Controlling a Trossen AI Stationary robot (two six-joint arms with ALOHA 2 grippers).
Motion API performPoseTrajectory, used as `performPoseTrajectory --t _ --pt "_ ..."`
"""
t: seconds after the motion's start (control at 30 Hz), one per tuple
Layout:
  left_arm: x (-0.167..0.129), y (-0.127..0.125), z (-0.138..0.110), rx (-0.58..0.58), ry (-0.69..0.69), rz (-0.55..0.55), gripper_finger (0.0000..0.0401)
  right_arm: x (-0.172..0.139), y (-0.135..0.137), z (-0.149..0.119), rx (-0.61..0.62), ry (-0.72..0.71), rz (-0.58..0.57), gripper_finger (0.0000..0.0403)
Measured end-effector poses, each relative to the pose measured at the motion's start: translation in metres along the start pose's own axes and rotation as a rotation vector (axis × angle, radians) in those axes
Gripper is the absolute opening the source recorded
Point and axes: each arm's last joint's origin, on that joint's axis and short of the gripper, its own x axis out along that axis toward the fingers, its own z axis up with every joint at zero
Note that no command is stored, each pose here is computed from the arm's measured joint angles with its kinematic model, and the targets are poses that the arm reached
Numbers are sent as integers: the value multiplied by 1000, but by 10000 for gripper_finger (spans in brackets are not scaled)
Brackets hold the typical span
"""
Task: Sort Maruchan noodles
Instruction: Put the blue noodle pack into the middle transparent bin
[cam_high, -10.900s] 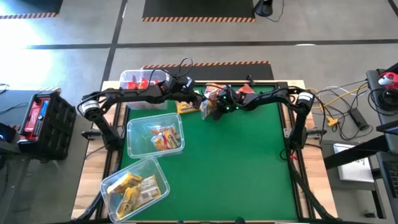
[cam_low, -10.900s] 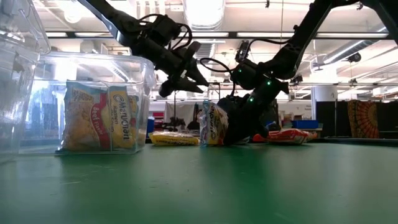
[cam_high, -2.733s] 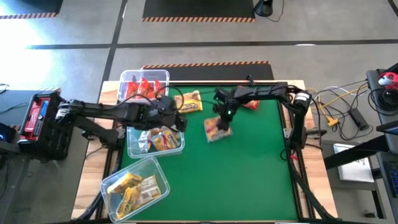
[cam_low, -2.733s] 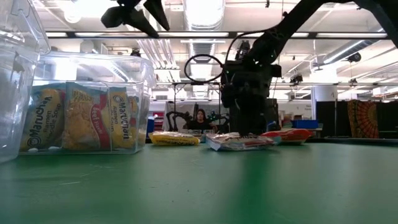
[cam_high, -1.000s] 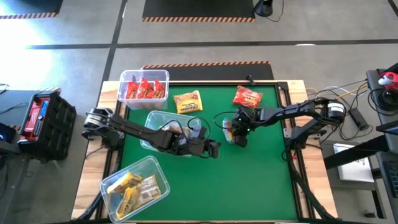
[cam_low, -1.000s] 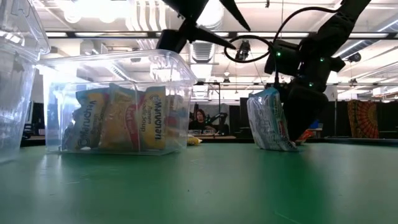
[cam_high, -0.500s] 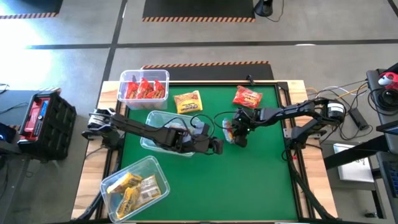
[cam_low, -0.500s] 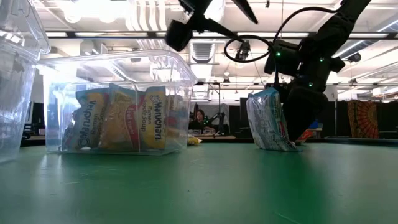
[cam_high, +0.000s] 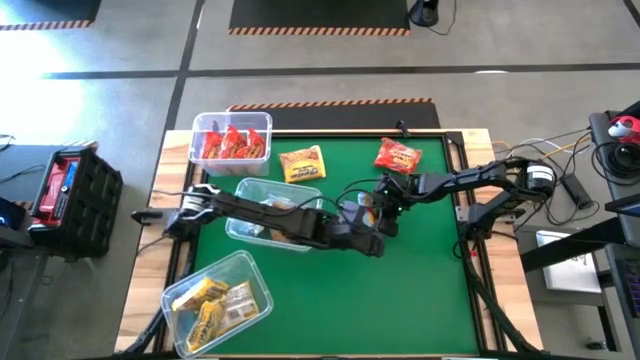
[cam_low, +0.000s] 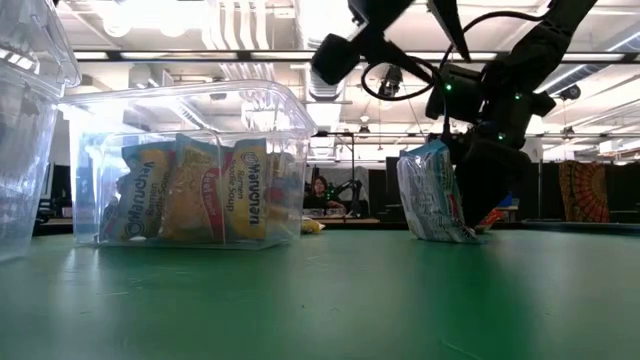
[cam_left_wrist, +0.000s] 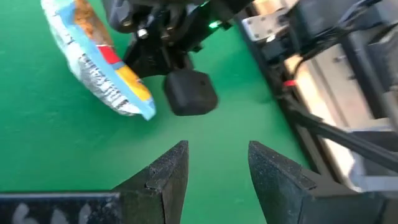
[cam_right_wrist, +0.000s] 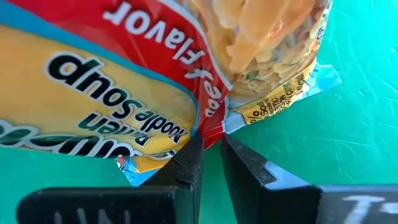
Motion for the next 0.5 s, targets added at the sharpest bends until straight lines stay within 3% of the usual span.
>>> performPoseTrajectory --t 0.23,0.5 --pt "11 1 7 33 -13 59 149 0 0 0 -2 3 0 54" --pt "43 41 -9 -43 13 168 149 0 0 0 -9 4 1 54"
